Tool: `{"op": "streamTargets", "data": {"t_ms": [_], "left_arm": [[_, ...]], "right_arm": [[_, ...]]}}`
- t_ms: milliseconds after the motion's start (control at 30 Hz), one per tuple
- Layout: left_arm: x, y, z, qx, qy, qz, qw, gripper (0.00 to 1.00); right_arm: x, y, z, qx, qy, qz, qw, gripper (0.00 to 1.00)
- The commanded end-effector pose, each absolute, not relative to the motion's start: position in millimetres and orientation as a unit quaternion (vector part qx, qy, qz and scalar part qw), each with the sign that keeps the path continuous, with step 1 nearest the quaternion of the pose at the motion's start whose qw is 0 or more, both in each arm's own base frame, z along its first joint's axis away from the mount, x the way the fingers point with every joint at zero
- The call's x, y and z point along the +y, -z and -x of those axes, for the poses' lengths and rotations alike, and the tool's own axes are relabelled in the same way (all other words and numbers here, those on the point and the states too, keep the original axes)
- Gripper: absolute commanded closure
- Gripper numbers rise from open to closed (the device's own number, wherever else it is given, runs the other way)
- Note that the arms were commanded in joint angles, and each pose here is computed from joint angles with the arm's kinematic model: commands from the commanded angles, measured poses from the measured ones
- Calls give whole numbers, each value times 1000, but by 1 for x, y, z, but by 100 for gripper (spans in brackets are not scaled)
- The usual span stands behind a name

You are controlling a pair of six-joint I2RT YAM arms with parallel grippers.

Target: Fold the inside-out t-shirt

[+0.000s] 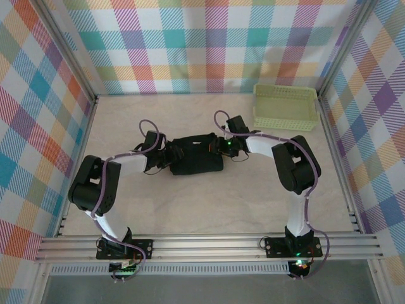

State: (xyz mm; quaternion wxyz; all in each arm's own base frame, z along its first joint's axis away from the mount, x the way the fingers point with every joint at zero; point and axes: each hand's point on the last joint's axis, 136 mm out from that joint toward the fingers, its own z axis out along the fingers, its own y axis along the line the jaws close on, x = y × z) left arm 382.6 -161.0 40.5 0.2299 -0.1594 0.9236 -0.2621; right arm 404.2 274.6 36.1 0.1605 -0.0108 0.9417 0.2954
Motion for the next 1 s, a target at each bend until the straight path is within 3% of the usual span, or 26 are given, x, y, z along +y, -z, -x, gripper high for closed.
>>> {"op": "streamTargets", "data": {"t_ms": [0,200,367,700,833,967], "left_arm": [[-133,-48,-386,936,192,175,237,42],[-75,-103,-331,948,-39,226,221,16],[-123,-140,-299,946,-37,187,263,1],[-244,-86,-319,973,-11,118,199,0],[-252,-55,-339,979,-47,88,176,0],[-219,-33,-356,981,-89,81,149,0]], "right_arm": [[271,-47,-406,940,-300,9,160,43],[242,-106,-391,943,-253,21,215,19],[212,-137,-359,942,-225,23,249,12],[183,-141,-295,936,-241,5,256,11],[178,-143,-281,932,-250,5,263,11],[169,-146,-274,932,-237,9,273,10]]}}
